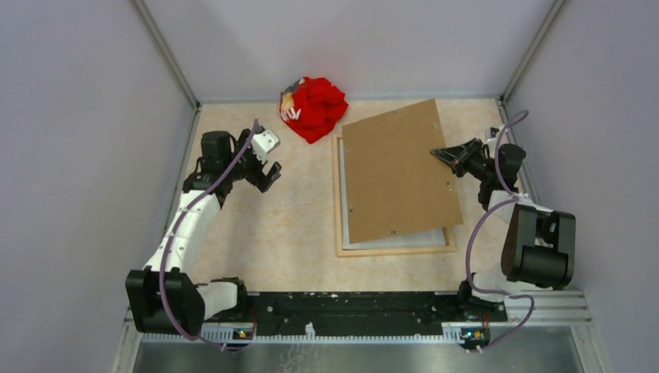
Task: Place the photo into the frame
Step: Turn over the photo frame item on the photo frame.
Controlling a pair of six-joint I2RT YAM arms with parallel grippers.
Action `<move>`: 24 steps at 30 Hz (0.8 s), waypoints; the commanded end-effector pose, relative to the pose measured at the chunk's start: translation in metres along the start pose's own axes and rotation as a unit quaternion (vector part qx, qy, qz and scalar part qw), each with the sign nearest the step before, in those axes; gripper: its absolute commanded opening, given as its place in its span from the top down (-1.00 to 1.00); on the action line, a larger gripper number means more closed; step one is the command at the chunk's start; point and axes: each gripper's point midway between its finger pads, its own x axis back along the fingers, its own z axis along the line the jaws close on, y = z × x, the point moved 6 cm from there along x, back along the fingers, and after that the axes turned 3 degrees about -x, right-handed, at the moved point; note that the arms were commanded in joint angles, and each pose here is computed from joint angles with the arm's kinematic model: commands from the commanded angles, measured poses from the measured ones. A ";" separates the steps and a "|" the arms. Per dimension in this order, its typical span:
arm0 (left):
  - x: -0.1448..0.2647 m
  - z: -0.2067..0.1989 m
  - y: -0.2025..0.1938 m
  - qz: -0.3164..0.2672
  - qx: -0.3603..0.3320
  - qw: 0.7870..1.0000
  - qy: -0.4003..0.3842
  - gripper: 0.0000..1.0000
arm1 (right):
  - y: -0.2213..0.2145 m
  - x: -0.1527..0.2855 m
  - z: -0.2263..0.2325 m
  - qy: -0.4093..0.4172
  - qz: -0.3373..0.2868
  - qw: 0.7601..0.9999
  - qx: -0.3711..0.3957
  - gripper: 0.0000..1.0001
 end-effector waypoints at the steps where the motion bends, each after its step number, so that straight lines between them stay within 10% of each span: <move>1: -0.004 0.000 0.008 -0.021 -0.010 1.000 -0.009 -0.91 | 0.006 0.000 0.001 0.024 -0.008 0.999 0.031 1.00; 24: -0.002 -0.003 0.005 -0.011 -0.021 1.000 -0.015 -0.96 | -0.005 -0.018 -0.030 0.006 0.009 1.000 0.013 1.00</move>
